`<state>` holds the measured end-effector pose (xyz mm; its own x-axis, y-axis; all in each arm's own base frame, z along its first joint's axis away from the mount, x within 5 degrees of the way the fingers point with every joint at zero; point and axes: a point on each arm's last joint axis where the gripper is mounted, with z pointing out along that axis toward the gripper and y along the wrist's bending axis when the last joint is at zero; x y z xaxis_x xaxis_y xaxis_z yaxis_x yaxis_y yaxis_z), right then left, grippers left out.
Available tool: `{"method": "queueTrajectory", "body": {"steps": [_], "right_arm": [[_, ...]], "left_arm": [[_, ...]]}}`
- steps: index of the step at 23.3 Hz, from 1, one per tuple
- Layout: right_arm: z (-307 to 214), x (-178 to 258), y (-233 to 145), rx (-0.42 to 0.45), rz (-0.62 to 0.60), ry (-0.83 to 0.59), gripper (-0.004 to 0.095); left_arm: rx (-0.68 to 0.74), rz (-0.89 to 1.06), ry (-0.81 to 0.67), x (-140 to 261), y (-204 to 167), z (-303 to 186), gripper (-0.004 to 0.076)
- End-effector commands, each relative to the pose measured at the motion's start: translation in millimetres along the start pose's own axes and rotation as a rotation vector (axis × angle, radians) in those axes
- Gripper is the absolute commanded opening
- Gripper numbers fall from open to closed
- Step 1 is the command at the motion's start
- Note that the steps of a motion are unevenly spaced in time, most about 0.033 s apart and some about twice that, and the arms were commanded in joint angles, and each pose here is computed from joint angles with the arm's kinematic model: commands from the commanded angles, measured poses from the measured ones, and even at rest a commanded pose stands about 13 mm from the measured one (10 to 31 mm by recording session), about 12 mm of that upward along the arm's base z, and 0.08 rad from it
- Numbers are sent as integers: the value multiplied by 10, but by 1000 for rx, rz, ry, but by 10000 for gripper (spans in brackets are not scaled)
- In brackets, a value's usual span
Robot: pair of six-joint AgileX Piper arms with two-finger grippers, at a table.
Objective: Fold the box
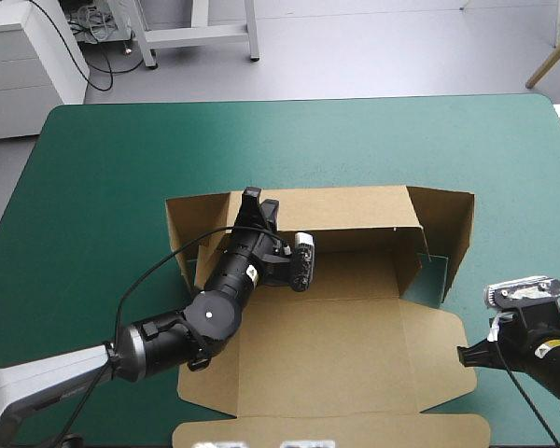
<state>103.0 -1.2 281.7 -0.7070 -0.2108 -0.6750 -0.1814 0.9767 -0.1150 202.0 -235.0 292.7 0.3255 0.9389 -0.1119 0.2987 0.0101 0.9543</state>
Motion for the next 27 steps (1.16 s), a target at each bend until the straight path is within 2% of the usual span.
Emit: {"method": "queueTrajectory", "body": {"steps": [1,5,6,9,14,22,27], "right_arm": [[-55,-131,-15,8,19,-102,142],[126,-63,-12,21,79,-192,660],[180,-43,-1,10,142,-229,764],[226,-21,29,-27,225,-255,759],[226,-30,19,-17,226,-270,687],[223,-41,10,-10,227,-284,660],[173,-68,33,-43,242,-251,626]], "left_arm": [[-96,10,-30,-30,182,-83,-10],[-100,2,-32,-32,185,-83,-10],[-100,2,-32,-32,185,-83,-10],[-98,2,-35,-35,183,-83,-10],[-98,3,-36,-36,184,-83,-10],[-98,2,-36,-36,184,-83,-10],[-98,2,-36,-36,184,-83,-10]]}}
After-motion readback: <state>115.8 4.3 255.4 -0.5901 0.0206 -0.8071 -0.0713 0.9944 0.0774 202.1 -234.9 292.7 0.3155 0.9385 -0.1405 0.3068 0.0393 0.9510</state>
